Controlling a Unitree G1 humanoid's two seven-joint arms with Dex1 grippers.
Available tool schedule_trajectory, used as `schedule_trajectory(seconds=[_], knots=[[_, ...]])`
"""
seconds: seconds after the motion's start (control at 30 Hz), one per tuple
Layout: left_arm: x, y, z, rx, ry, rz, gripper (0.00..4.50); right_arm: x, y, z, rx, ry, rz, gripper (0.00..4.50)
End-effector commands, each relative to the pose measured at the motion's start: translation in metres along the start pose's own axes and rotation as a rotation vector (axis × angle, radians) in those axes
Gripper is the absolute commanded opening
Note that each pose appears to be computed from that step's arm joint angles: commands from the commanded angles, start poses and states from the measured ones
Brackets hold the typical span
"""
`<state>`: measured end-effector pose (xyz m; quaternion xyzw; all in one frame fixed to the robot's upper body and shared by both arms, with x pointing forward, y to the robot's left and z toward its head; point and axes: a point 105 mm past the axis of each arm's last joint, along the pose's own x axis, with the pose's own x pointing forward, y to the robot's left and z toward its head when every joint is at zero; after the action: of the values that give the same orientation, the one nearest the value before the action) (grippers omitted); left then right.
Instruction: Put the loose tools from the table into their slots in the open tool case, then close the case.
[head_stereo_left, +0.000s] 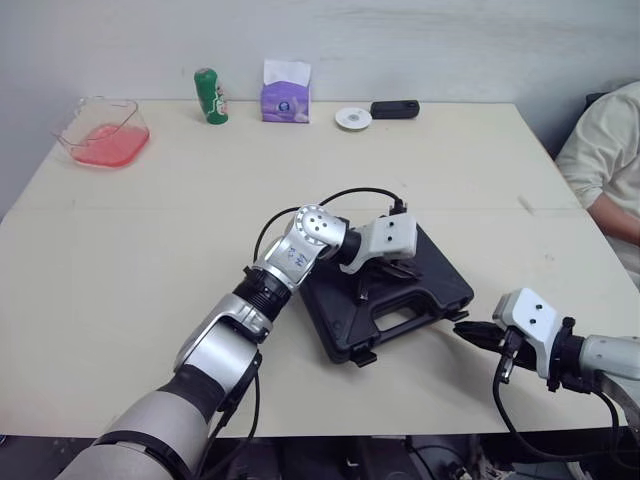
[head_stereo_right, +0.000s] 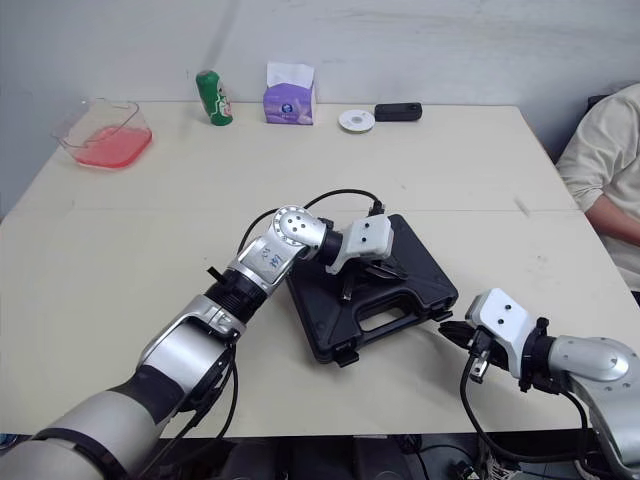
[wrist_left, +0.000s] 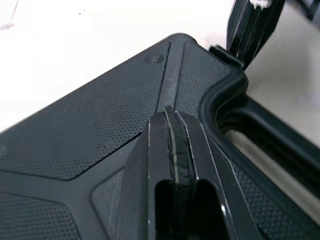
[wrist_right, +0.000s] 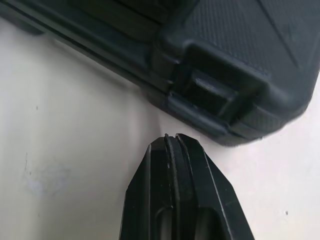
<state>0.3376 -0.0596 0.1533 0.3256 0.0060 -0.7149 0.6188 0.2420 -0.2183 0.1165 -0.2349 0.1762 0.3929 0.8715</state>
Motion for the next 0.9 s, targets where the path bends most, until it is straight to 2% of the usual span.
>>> schedule_trajectory(seconds=[0.03,0.33,0.63,0.77,0.9], knots=[[0.008,-0.024,-0.044,-0.043,0.168,-0.092,0.05,0.001,0.000,0.012,-0.039,-0.030,-0.007,0.00],[0.013,-0.033,-0.044,-0.030,0.157,-0.122,0.05,0.005,-0.025,0.034,-0.076,-0.097,-0.104,0.00],[0.012,-0.036,-0.047,-0.026,0.169,-0.129,0.05,0.004,-0.028,0.044,-0.085,-0.119,-0.085,0.00],[0.013,-0.030,-0.047,-0.034,0.168,-0.093,0.05,0.008,-0.026,0.040,-0.076,-0.102,-0.069,0.00],[0.005,-0.010,-0.033,-0.119,0.085,0.000,0.05,0.001,-0.025,0.037,-0.075,-0.084,-0.064,0.00]])
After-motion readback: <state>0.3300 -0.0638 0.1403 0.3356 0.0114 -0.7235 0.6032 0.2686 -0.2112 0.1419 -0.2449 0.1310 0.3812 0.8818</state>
